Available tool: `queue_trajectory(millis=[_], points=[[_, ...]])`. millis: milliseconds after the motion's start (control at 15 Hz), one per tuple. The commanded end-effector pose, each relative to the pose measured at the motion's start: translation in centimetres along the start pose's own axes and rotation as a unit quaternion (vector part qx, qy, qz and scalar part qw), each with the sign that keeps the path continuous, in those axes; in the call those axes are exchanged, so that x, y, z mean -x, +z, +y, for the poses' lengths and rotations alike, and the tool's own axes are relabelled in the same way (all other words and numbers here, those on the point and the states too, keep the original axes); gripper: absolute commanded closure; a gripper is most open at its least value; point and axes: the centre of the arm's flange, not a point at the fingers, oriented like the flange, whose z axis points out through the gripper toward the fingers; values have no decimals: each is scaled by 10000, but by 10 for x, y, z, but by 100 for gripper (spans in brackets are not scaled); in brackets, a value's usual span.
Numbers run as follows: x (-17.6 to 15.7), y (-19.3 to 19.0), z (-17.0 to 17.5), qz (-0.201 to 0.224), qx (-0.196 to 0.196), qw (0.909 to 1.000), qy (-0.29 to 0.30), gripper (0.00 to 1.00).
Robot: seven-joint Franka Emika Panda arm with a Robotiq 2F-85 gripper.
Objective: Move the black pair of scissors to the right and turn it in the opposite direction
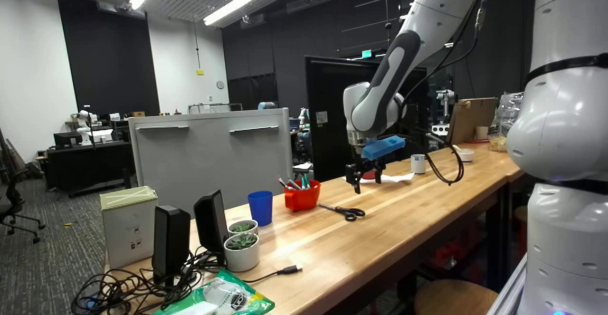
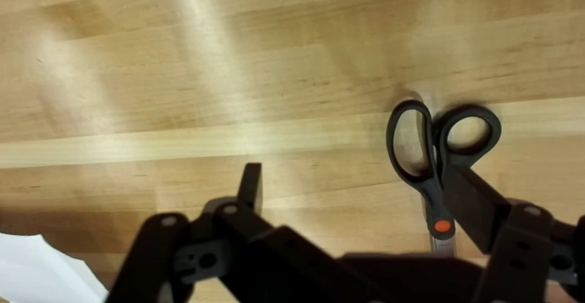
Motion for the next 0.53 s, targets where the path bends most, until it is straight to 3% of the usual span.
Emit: queue_trajectory(millis=[0,467], points=[[-33,16,-12,-19,-176,9998,11,0],[-66,33,-38,-142,-530,9985,-43,0]])
